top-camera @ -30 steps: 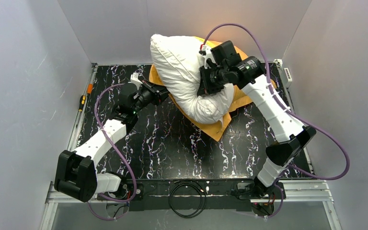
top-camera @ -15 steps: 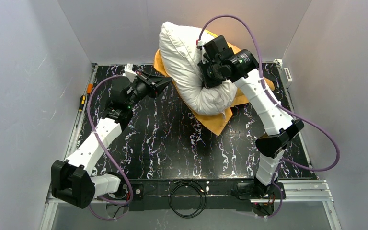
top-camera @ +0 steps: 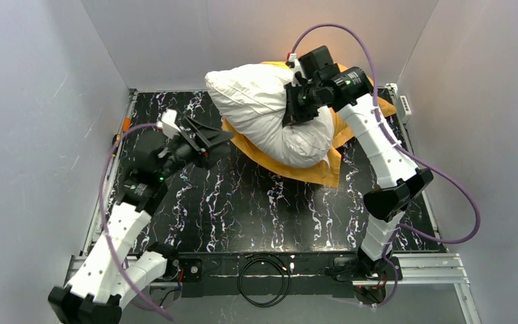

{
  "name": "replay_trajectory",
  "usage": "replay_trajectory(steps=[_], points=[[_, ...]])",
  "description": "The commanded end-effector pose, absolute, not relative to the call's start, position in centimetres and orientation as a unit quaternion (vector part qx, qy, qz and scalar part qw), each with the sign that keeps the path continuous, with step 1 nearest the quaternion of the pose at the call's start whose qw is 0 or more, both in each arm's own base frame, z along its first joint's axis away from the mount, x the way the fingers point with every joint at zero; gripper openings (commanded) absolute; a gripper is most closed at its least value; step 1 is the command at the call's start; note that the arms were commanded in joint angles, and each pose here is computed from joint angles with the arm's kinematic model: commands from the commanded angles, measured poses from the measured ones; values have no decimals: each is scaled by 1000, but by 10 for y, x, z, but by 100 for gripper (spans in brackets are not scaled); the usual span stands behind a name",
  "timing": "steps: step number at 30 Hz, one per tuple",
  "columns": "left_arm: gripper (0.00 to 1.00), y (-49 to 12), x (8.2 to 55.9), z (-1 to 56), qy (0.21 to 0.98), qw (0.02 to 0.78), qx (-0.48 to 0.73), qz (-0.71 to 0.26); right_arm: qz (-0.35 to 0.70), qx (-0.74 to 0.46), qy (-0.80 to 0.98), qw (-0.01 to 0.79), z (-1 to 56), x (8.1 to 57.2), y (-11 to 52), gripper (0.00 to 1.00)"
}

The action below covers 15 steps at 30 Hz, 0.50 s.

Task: Put the pillow into the pillowcase
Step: Stuff the pillow into the pillowcase.

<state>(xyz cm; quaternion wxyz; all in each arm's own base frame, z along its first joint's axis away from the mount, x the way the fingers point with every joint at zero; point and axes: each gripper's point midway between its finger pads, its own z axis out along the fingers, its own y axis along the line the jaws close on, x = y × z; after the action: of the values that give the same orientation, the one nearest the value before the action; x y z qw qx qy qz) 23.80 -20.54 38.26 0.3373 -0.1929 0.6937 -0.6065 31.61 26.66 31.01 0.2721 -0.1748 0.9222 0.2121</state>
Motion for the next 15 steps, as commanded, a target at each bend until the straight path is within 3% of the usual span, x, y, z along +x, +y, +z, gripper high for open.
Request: replay_trajectory(steps=[1, 6, 15], points=[[76, -214, 244, 256, 784, 204, -267, -522, 330, -105, 855, 386, 398, 342, 274, 1], [89, -226, 270, 224, 786, 196, -279, -516, 388, -81, 834, 384, 421, 343, 281, 1], [92, -266, 318, 225, 799, 199, -244, -513, 418, -70, 825, 375, 429, 340, 286, 1]])
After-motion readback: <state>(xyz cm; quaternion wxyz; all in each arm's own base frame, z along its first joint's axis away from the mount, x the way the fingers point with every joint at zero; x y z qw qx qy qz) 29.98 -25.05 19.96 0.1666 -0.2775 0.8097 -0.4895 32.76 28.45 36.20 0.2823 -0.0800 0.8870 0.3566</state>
